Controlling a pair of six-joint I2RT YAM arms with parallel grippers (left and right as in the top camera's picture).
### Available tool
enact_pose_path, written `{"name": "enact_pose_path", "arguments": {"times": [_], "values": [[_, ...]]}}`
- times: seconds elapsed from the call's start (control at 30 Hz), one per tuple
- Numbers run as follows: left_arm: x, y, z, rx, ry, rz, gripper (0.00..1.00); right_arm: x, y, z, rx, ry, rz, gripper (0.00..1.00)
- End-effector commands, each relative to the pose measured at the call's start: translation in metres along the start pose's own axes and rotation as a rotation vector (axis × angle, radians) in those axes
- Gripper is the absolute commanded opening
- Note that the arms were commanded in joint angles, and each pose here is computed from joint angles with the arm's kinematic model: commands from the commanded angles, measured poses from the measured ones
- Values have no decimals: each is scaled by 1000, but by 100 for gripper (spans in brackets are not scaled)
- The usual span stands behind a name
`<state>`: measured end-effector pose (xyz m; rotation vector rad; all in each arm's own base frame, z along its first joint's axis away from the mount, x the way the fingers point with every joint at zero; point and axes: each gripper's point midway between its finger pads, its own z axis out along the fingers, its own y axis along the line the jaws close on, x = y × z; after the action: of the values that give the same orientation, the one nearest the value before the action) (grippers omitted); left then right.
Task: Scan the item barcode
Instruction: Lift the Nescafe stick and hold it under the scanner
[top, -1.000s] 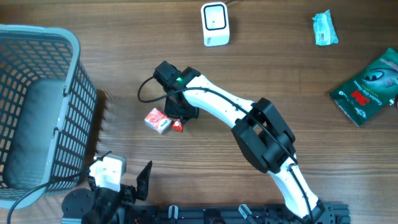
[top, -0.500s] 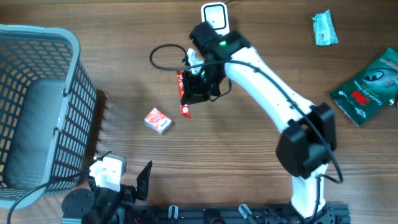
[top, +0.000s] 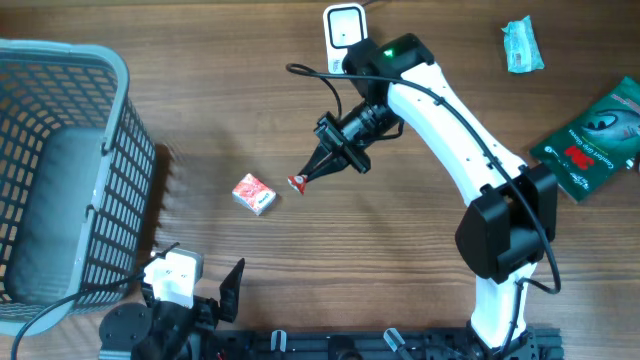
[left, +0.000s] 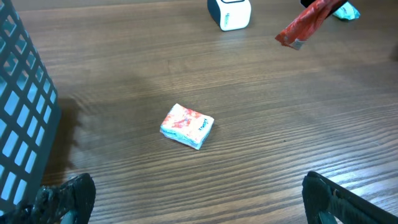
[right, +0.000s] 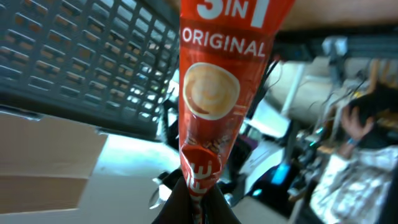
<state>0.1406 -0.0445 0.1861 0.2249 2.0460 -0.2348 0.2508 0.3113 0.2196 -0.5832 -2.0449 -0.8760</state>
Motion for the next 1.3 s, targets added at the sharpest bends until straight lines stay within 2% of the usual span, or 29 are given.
{"name": "enact_pose_path", "arguments": {"times": [0.0, 0.07, 0.2, 0.23, 0.3, 0.4, 0.53, 0.63, 0.93, 0.97, 1.03, 1.07, 1.13, 1.23, 1.27], "values": [[-1, -2, -1, 12, -7, -8, 100, 16, 11, 1, -49, 98, 247, 5], [-1, -2, -1, 12, -7, -8, 100, 18, 15, -1, -50, 127, 525, 10], [-1, -2, -1, 12, -7, -8, 100, -1, 31, -9, -103, 99, 761, 9], [-1, -2, -1, 12, -7, -8, 100, -13, 35, -13, -128, 65, 876, 8], [-1, -2, -1, 12, -7, -7, 100, -35, 42, -24, -187, 0, 883, 5], [-1, -2, -1, 12, -7, -8, 100, -52, 46, -40, -231, 34, 902, 5], [-1, -2, -1, 12, -7, -8, 100, -74, 22, -51, -207, 34, 1102, 4], [-1, -2, -1, 12, -7, -7, 100, -83, -6, -55, -136, 81, 1353, 5], [-1, -2, -1, 12, -7, -7, 100, -82, -4, -55, -140, 144, 1381, 5], [-1, -2, -1, 12, -7, -7, 100, -82, -4, -55, -143, 141, 1350, 5], [-1, -2, -1, 12, -7, -8, 100, -93, 7, -57, -203, 97, 951, 4], [-1, -2, -1, 12, -7, -7, 100, -101, 27, -62, -276, 87, 673, 4], [-1, -2, -1, 12, -7, -8, 100, -108, 47, -69, -341, 53, 389, 4], [-1, -2, -1, 12, -7, -8, 100, -130, 65, -75, -378, -83, 179, 4], [-1, -2, -1, 12, -7, -7, 100, -145, 72, -79, -383, -186, 74, 4]]}}
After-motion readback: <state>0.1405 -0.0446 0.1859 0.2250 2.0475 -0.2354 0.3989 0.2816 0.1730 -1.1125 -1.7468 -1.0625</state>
